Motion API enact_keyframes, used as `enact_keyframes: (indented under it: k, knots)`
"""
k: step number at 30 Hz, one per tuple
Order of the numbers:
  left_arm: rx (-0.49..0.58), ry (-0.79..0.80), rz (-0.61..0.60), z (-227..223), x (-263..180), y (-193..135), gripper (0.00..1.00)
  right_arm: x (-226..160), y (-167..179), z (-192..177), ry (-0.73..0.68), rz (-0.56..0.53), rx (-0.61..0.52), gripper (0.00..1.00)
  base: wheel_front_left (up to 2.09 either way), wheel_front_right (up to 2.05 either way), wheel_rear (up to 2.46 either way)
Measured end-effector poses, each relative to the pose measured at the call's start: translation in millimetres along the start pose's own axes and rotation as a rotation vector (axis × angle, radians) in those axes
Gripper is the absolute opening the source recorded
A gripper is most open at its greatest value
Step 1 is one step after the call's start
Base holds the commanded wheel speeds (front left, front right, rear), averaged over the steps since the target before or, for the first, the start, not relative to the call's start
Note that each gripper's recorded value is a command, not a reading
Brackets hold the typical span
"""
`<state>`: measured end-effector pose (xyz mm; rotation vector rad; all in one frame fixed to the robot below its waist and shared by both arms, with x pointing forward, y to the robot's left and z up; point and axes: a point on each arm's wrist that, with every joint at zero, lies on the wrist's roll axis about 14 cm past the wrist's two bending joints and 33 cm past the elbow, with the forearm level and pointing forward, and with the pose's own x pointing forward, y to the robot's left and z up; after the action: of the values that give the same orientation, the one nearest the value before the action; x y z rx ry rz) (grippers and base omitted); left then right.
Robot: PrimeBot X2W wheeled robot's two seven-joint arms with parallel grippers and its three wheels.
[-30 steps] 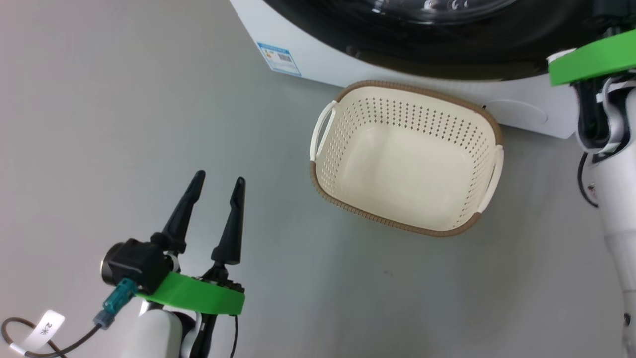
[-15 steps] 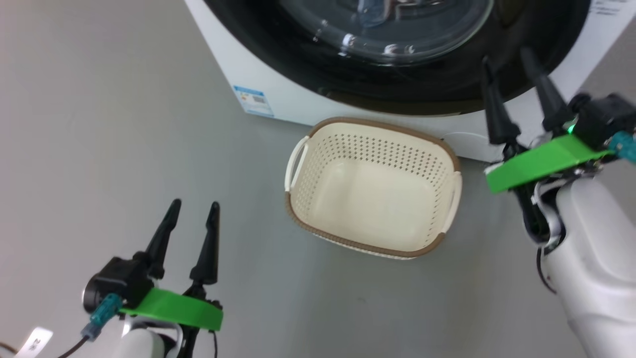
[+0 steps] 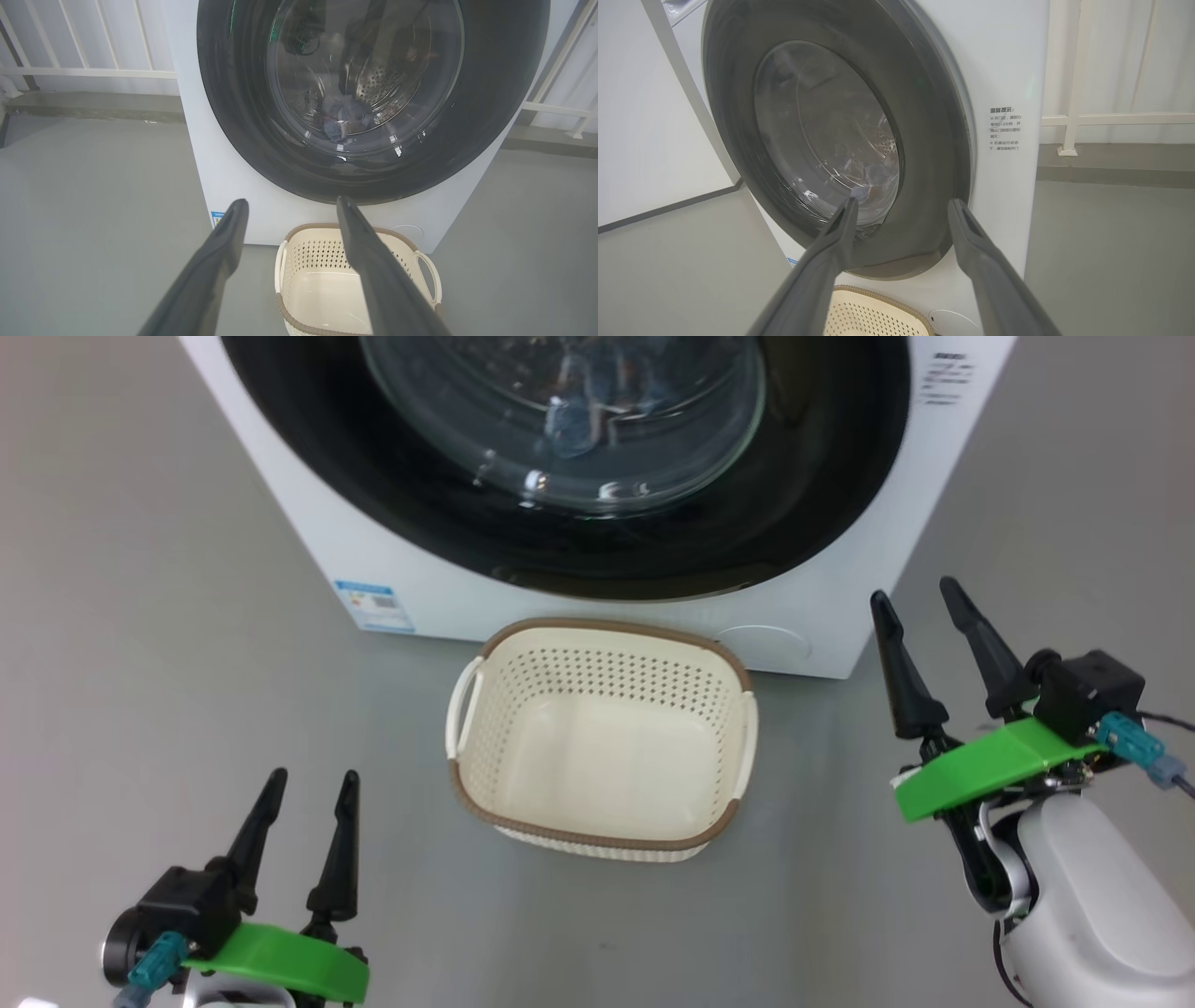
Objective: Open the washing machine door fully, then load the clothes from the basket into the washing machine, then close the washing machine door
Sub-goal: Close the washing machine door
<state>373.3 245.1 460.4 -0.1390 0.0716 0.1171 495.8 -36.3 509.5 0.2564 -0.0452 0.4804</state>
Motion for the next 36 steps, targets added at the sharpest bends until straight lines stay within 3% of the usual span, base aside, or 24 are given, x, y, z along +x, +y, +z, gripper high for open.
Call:
enact_keyframes:
  k: [23,36]
  knots:
    - [0.011,0.027,-0.105,-11,-1,-30,1.00,-102,-50,24,-0.016,-0.216,-0.051,1.00,0.00,0.00,0.00]
    - [0.029,0.035,-0.132,-13,-6,-35,1.00,-150,-63,26,-0.035,-0.314,-0.022,1.00,0.00,0.00,0.00]
